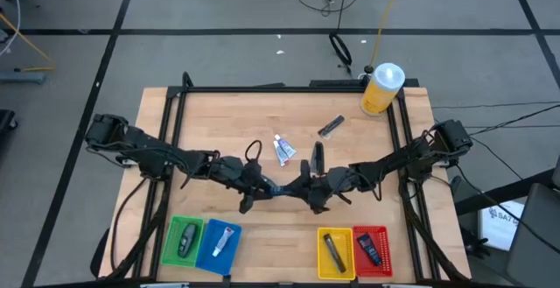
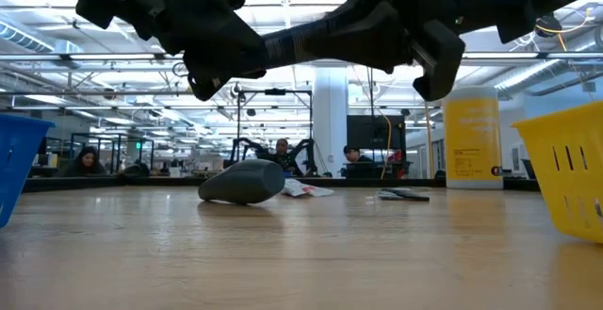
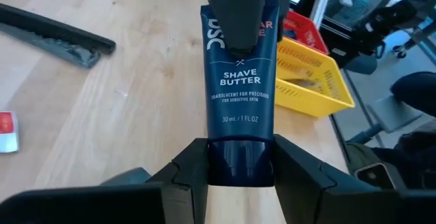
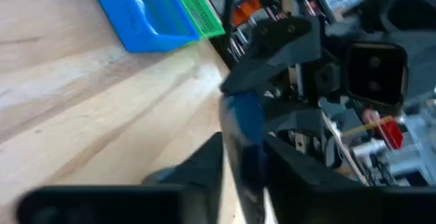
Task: Pick & Place Travel size toiletries
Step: Put the blue shave cream into the orange bin
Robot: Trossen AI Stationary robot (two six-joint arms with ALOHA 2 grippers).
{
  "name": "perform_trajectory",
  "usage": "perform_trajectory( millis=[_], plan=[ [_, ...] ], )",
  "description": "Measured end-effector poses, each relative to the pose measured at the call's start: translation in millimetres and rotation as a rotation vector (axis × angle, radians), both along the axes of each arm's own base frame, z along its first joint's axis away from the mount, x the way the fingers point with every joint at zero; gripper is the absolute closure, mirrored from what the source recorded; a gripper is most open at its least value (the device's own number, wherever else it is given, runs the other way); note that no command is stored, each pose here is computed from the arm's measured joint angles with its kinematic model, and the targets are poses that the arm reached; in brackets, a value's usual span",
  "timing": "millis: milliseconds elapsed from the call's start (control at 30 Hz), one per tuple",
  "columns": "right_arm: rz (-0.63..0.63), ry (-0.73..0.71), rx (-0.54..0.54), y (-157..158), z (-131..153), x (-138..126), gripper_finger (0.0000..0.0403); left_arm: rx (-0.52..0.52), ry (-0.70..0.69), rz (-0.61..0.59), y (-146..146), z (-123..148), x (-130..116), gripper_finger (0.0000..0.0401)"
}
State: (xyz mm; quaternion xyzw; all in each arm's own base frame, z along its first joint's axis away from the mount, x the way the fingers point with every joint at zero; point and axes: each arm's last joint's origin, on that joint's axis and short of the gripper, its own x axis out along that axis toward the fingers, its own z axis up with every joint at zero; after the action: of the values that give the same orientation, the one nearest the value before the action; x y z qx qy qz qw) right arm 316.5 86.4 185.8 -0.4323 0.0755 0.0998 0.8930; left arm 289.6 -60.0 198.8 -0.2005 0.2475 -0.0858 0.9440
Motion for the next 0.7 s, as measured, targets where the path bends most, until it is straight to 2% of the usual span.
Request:
perform_trajectory(
  millis=[67,133,333,467,600,700],
  plan=[
    [-0.026,0.003,0.006,0,0,0,0.0370,0.024,-0.011,0.000,0,0,0,0.0269],
    [-0.048,0.009,0.010,1,-1,-1,0.0388,0.058,-0.040,-0.018,0,2,1,0.0254],
    [-0.132,0.055,0.063,11,-1,-9,0.0385,0.087,-0.158,-0.082,12,17,2,0.0168],
    [-0.190,0.146,0.142,21,8,-27,0.0393,0.125,-0.150,-0.041,23,25,-4,0.0116],
    [-0.273,0.297,0.305,27,46,-47,0.0393,0.297,-0.132,0.087,24,24,-7,0.0090],
    [-0.300,0.518,0.531,27,81,-62,0.0392,0.406,-0.151,0.213,21,21,-2,0.0088]
  ],
)
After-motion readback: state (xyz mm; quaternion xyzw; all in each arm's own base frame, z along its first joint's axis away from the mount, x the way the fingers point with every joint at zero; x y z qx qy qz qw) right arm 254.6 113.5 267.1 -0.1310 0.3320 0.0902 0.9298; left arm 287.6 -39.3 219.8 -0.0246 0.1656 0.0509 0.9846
